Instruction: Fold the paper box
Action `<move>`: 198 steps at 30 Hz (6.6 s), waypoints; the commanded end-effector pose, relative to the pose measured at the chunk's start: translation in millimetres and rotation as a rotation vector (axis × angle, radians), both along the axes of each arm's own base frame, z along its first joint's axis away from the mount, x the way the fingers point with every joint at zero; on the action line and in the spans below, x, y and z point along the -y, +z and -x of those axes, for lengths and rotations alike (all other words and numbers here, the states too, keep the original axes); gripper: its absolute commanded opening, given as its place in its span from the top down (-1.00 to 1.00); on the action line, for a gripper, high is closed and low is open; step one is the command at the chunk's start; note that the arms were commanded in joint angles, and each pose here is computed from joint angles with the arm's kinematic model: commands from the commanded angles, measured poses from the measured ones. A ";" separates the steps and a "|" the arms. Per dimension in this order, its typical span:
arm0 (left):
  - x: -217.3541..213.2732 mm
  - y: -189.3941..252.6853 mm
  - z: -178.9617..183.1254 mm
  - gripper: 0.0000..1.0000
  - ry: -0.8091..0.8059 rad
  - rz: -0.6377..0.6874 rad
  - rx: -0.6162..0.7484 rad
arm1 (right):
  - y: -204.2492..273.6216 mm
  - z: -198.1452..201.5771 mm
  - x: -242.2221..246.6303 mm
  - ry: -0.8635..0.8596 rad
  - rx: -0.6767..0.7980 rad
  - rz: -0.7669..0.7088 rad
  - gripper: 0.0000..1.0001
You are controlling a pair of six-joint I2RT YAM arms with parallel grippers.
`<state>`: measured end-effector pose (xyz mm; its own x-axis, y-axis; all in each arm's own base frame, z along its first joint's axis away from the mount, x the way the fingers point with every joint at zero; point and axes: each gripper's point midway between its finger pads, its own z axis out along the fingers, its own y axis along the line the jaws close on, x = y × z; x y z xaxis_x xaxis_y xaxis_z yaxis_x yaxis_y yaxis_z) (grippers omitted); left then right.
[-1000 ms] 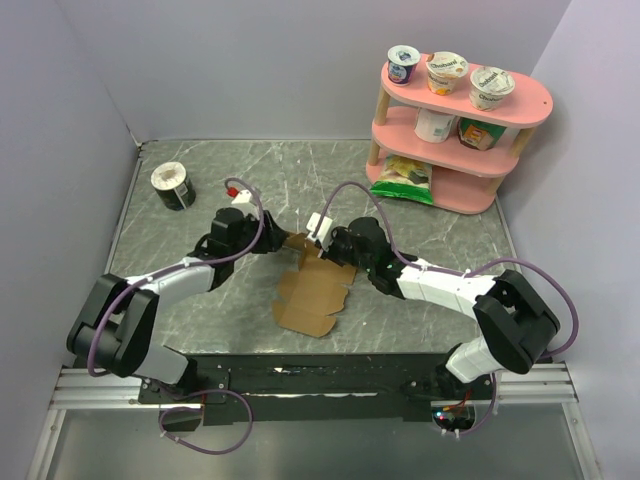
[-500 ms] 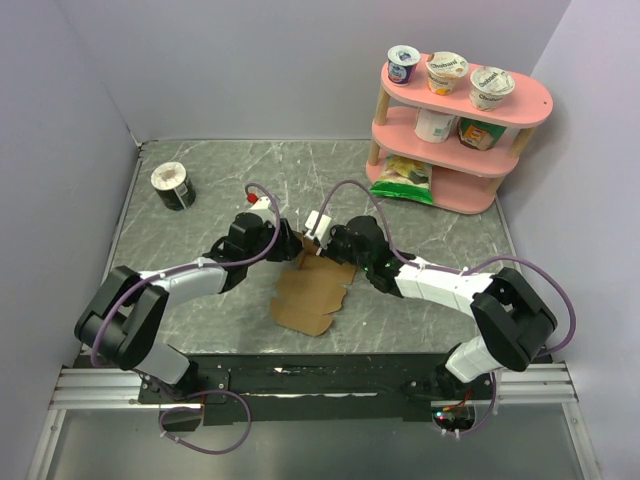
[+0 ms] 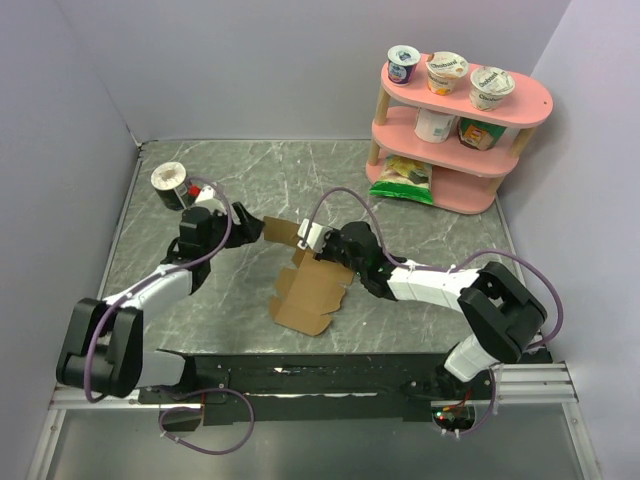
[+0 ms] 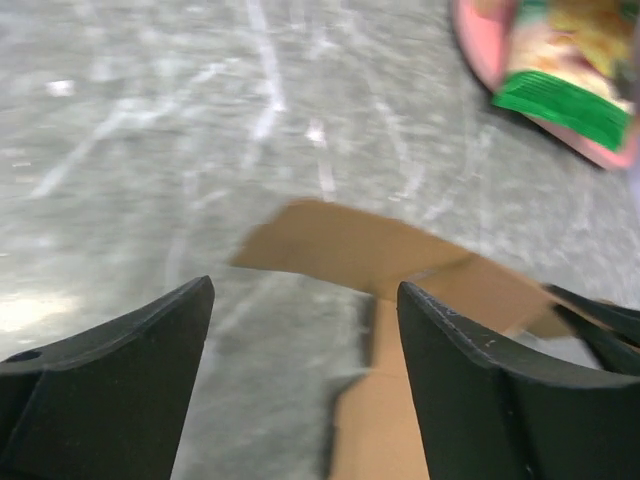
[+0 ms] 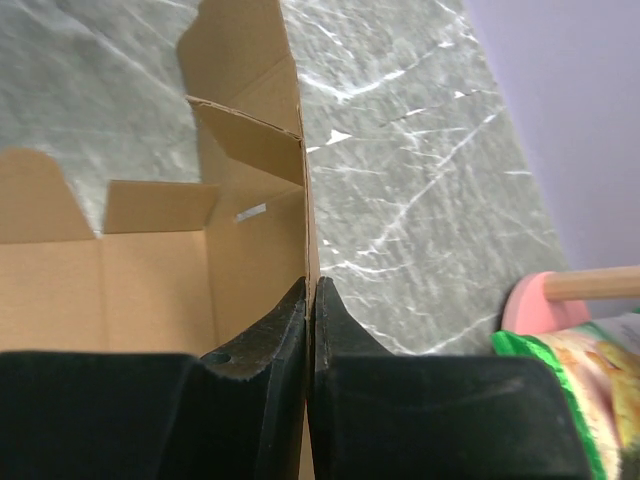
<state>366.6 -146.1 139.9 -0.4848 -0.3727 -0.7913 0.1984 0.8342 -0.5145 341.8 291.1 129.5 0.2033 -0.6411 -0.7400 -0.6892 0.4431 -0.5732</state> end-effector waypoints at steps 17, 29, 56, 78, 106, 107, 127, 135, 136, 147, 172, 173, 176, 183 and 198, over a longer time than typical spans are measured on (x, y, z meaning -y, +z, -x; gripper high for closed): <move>-27.3 -37.2 -119.8 -0.64 -0.018 0.116 -0.036 | -26.0 4.0 7.7 -0.002 0.037 0.107 0.77; 67.2 -55.5 -88.9 -0.50 -0.446 0.048 -0.030 | -27.0 3.2 7.6 0.001 0.047 0.128 0.77; 127.2 -44.1 27.8 -0.60 -0.636 0.117 0.074 | -25.4 -2.1 19.8 -0.018 0.139 0.231 0.77; 118.7 -28.5 40.7 -0.75 -0.598 0.177 0.105 | 36.3 3.4 26.9 -0.124 0.396 0.111 0.75; 91.8 -40.3 28.2 -0.70 -0.543 0.118 0.149 | 37.0 -0.4 12.0 -0.200 0.651 0.176 0.75; 92.2 -41.1 31.9 -0.69 -0.549 0.130 0.142 | 37.4 0.3 11.3 -0.200 0.653 0.174 0.75; 106.6 -34.9 28.2 -0.84 -0.466 -0.041 0.272 | 17.2 8.0 4.4 -0.138 0.507 0.133 0.75; 111.6 -25.4 19.4 -0.76 -0.402 -0.057 0.337 | 9.1 11.0 4.4 -0.125 0.456 0.127 0.75; 113.5 -24.9 20.8 -0.75 -0.409 -0.046 0.338 | 8.2 10.3 5.6 -0.131 0.455 0.128 0.75; 124.2 -15.7 19.1 -0.28 -0.377 -0.005 0.393 | -4.6 12.2 6.7 -0.130 0.418 0.129 0.75; 140.8 -12.3 22.7 0.67 -0.196 -0.021 0.444 | -12.0 12.2 13.1 -0.171 0.394 0.103 0.74; 141.2 -13.1 23.2 0.77 -0.194 -0.026 0.443 | -11.0 11.9 13.7 -0.177 0.397 0.100 0.73; 140.0 -17.1 22.6 0.81 -0.174 -0.061 0.438 | -0.3 10.9 20.8 -0.223 0.420 0.070 0.60; 128.0 -23.3 24.2 0.88 -0.131 -0.139 0.438 | 34.1 25.8 41.1 -0.291 0.402 -0.079 -0.12; 109.2 -29.4 27.0 0.91 -0.072 -0.301 0.423 | 73.6 99.5 71.4 -0.536 -0.276 -0.775 -0.41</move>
